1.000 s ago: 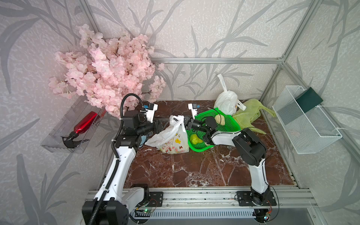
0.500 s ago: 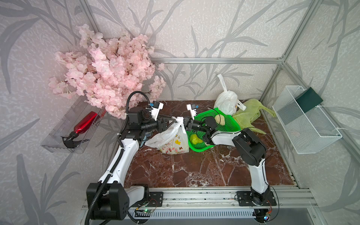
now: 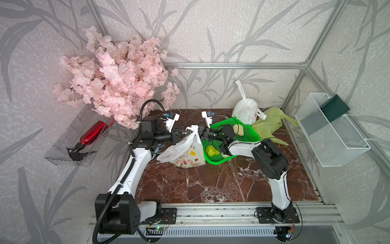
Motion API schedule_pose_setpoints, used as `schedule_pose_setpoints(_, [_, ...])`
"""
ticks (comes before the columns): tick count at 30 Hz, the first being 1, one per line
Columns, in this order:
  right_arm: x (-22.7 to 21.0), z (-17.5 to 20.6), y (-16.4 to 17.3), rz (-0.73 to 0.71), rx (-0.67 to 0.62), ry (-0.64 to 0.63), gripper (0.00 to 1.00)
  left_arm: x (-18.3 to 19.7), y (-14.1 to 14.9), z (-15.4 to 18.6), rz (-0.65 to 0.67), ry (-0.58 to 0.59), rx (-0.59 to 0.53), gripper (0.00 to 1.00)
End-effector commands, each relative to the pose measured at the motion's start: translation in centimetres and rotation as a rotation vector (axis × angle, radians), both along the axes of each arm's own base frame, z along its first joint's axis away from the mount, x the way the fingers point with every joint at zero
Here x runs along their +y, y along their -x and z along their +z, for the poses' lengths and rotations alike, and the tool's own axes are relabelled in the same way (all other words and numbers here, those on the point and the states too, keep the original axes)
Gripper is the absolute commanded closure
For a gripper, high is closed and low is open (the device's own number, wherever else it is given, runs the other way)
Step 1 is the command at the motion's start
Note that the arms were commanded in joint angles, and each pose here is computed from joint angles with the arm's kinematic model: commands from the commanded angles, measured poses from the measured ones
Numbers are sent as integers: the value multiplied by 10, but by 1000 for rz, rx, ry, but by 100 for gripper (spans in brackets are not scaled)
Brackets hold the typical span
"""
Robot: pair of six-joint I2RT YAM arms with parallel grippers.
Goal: Place the pears into plastic bags & tie knots
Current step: Tie the plastic bag at the center of the board.
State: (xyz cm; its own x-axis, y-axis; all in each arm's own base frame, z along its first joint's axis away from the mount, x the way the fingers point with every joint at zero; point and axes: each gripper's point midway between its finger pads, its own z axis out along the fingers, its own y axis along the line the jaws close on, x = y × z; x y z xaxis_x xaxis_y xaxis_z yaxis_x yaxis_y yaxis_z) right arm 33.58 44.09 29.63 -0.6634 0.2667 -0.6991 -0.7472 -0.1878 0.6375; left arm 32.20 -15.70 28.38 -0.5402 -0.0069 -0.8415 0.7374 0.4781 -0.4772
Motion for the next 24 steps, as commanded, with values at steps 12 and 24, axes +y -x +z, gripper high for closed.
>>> schedule_pose_setpoints(12, [-34, 11, -13, -128, 17, 21, 66, 38, -24, 5, 237, -147, -41, 100])
schedule_pose_setpoints(24, [-60, -35, 33, -208, 313, 740, 54, 49, -33, 21, 320, -83, -26, 100])
